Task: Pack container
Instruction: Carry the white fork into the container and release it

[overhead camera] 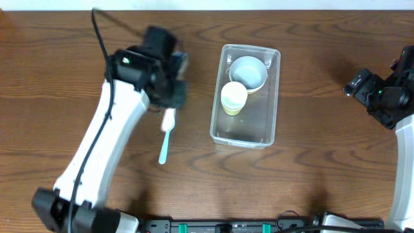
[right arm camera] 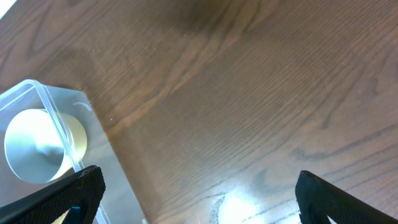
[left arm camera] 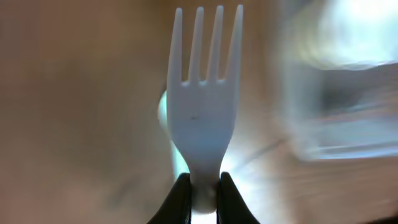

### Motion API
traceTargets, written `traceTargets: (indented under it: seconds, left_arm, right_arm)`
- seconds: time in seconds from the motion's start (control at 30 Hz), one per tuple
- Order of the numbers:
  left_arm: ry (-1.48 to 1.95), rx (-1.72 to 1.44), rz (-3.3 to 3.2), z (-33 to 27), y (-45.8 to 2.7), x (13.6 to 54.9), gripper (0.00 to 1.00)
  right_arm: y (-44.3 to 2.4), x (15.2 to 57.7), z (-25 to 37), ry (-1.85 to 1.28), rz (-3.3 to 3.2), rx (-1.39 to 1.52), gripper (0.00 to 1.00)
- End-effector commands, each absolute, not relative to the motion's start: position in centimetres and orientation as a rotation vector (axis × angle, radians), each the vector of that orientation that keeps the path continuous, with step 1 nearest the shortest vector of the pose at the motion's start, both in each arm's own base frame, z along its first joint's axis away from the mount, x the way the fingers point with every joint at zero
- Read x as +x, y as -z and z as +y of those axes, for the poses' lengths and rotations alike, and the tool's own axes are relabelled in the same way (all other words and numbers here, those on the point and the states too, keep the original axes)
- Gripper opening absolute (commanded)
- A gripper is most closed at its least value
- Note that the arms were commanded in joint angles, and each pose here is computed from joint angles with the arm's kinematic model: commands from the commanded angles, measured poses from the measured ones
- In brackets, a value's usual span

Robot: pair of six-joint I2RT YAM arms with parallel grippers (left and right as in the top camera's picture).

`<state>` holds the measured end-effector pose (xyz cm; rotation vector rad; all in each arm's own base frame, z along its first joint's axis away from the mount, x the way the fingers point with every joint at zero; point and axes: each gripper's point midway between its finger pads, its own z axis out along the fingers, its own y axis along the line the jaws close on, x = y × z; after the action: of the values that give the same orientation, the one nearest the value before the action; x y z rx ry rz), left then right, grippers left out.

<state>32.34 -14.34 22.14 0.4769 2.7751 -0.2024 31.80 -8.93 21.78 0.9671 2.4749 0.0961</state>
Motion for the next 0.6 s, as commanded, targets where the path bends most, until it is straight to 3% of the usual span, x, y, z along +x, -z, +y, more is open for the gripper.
traceTargets:
  seconds: [0.0,0.13,0.27,0.57]
  left_arm:
    - [0.315,0.785,2.570,-20.9,-25.2,31.4,0.06]
    - [0.387,0.955,2.420,-27.6,-24.8,31.0,0.06]
    - [0.370,1.152,2.356,-32.2,-21.3,31.1,0.06]
    - [0.299,1.289,2.481,-35.2,-11.7,31.5,0.06]
  right_arm:
    - [-22.0,31.7,-9.1,-0.095,2.461,0.985,0.99]
    - [-22.0,31.7,-9.1,-0.095,2.461,0.985,0.99]
    - [-22.0,31.7,-9.1,-0.095,2.461,0.985,0.99]
    - [-22.0,31.7,-9.1,-0.095,2.461,0.985,0.99]
